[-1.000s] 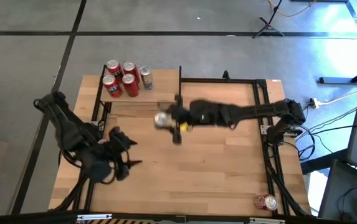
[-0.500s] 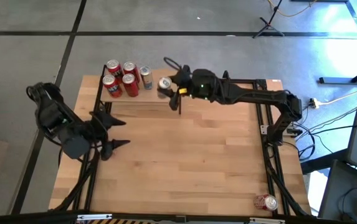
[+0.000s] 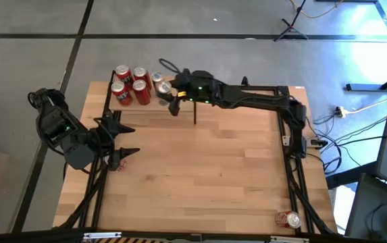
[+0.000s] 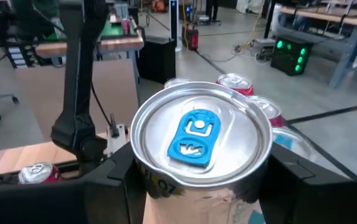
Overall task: Place canned beverage on shelf
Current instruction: Put the blue soda can on the shelf aligned with the other blue soda can
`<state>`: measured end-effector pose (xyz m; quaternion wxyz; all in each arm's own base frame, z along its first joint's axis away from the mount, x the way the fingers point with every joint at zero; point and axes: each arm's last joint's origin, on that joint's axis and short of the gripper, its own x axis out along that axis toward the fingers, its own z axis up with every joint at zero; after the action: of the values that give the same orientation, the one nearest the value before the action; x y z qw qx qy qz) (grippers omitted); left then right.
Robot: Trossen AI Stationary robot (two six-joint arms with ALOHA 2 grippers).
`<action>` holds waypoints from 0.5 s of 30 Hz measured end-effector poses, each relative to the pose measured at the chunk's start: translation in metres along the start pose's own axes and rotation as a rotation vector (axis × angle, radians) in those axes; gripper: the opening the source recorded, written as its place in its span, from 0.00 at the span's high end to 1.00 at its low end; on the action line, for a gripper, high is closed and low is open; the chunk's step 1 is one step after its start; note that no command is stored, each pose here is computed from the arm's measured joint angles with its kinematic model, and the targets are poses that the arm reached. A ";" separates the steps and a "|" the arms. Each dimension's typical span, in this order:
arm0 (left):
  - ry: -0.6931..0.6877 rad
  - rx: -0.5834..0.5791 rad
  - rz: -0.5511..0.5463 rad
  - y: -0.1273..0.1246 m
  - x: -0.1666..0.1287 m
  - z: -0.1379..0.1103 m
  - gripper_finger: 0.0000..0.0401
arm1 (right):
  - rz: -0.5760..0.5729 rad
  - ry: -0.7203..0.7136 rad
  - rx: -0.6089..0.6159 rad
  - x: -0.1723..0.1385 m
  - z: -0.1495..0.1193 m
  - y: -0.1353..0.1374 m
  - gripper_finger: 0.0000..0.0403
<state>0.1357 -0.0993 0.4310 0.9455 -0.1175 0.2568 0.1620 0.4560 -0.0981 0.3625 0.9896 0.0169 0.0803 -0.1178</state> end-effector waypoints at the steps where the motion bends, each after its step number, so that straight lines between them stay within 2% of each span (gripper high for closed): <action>1: 0.000 0.000 0.001 0.000 0.000 0.000 0.17 | -0.001 0.025 0.000 0.005 -0.002 0.000 0.49; 10: 0.003 0.006 0.004 0.001 0.000 0.000 0.17 | -0.013 0.080 0.000 0.050 -0.028 0.000 0.49; 15: 0.008 0.007 0.000 0.000 0.000 -0.001 0.17 | -0.054 0.117 0.005 0.060 -0.044 -0.001 0.49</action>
<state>0.1353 -0.0991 0.4305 0.9448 -0.1150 0.2611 0.1608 0.5069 -0.1111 0.3095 0.9797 0.0241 0.1381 -0.1435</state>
